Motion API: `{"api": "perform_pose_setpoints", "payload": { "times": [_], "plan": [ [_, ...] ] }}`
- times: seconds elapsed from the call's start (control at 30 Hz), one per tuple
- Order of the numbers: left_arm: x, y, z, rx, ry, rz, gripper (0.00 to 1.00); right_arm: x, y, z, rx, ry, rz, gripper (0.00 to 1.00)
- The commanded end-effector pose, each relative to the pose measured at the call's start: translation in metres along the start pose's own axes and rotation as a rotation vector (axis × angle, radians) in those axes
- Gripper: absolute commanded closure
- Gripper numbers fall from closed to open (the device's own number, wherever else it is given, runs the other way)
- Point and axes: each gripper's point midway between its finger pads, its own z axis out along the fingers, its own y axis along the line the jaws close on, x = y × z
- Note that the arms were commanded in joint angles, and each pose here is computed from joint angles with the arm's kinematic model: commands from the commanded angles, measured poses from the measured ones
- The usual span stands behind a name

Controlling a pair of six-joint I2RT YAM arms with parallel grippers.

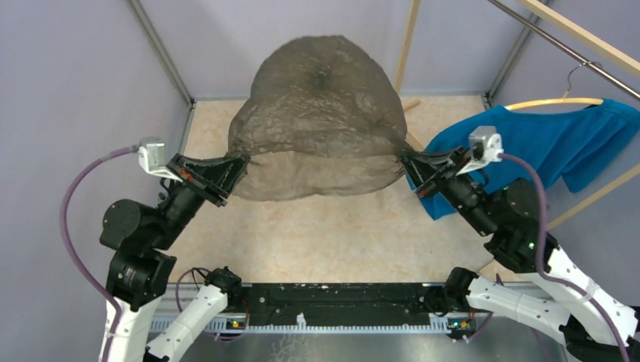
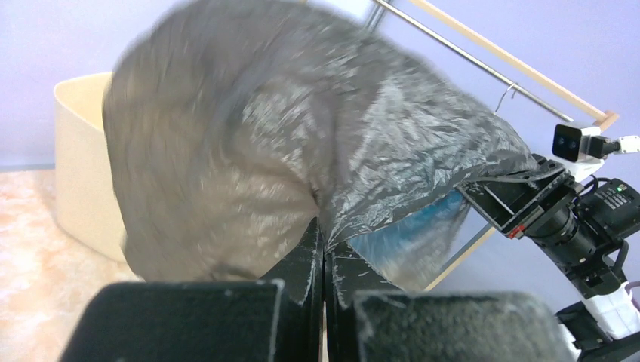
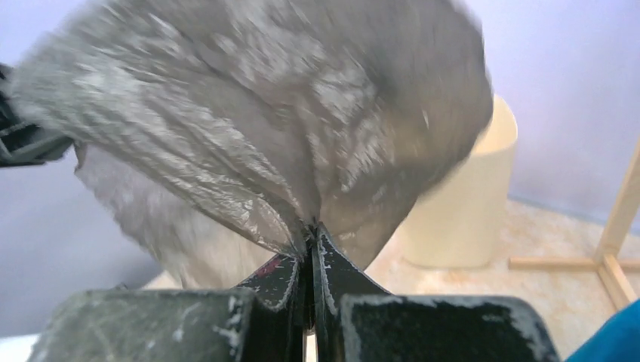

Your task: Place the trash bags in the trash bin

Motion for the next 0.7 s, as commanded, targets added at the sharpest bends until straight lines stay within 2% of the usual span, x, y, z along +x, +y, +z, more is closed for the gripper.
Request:
{"api": "perform_pose_setpoints", "payload": {
  "times": [0.0,0.1,0.33,0.53,0.67],
  "plan": [
    [0.058,0.038,0.002,-0.082,0.152,-0.007,1.0,0.076,-0.021,0.0,0.078,0.189,-0.034,1.0],
    [0.074,0.059,-0.008,-0.171,0.191,0.015,1.0,0.109,-0.028,-0.008,0.1,0.255,-0.011,1.0],
    [0.092,0.128,-0.031,-0.536,0.276,0.085,1.0,0.15,-0.046,-0.015,0.173,0.358,-0.05,1.0],
    [0.116,0.142,-0.04,-0.588,0.378,0.079,1.0,0.218,-0.056,-0.028,0.203,0.526,-0.041,1.0],
    [0.105,0.13,-0.047,-0.553,0.401,0.129,1.0,0.227,-0.061,-0.044,0.239,0.579,-0.02,1.0]
  ]
}}
